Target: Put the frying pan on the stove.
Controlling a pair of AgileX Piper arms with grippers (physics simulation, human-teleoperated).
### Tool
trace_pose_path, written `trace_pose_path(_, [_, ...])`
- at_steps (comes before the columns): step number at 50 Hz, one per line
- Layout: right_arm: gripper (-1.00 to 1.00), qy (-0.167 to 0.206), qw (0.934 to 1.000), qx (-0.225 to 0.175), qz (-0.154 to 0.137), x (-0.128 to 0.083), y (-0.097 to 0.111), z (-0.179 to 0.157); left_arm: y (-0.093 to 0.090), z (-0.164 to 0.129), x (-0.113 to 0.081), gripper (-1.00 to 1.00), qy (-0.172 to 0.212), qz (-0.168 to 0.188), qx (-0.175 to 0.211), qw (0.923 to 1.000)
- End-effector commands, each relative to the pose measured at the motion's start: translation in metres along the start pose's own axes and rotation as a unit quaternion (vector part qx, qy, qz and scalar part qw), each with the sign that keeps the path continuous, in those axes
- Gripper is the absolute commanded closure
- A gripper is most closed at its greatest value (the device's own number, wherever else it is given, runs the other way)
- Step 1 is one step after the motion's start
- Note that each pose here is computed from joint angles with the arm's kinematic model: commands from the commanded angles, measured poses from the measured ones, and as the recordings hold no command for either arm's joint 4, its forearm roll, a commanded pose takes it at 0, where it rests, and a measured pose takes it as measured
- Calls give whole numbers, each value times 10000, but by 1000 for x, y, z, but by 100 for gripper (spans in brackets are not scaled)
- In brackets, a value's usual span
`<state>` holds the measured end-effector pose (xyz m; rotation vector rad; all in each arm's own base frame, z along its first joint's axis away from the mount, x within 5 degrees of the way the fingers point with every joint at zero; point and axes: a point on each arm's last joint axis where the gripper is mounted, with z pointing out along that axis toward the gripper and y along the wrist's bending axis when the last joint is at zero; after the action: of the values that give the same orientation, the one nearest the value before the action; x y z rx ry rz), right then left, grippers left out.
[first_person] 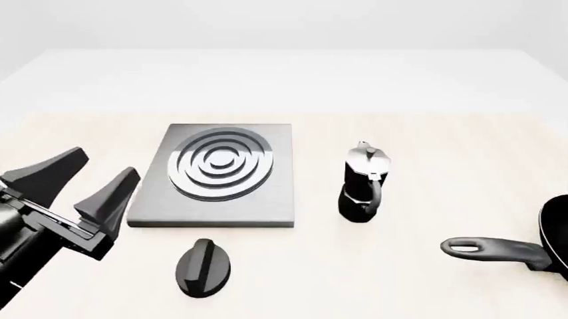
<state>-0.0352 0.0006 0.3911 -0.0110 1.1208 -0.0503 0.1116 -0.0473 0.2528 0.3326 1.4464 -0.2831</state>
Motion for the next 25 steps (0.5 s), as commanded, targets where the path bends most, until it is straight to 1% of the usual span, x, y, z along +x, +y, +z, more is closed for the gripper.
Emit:
trace_pose_path(1, [-100, -261, 9996, 21, -46, -30, -1, -13, -14, 22, -3, -100, -11, -3, 480, 9988])
trace_pose_path(6, [-100, -342, 9994, 14, -73, -39, -2, -17, -20, 32, -5, -100, -3, 29, 665, 9978])
trace_pose_path(12, [-100, -391, 9992, 23, -76, -45, -2, -21, -27, 40, -7, -100, -24, 7, 847, 9964])
trace_pose_path(17, [-100, -451, 9990, 34, -70, -53, -2, -25, -37, 50, -10, -100, -47, 2, 1090, 9940])
trace_pose_path(25, [-100, -538, 9985, 44, -81, -63, -2, -32, -50, 59, -14, -100, -89, -34, 1359, 9907])
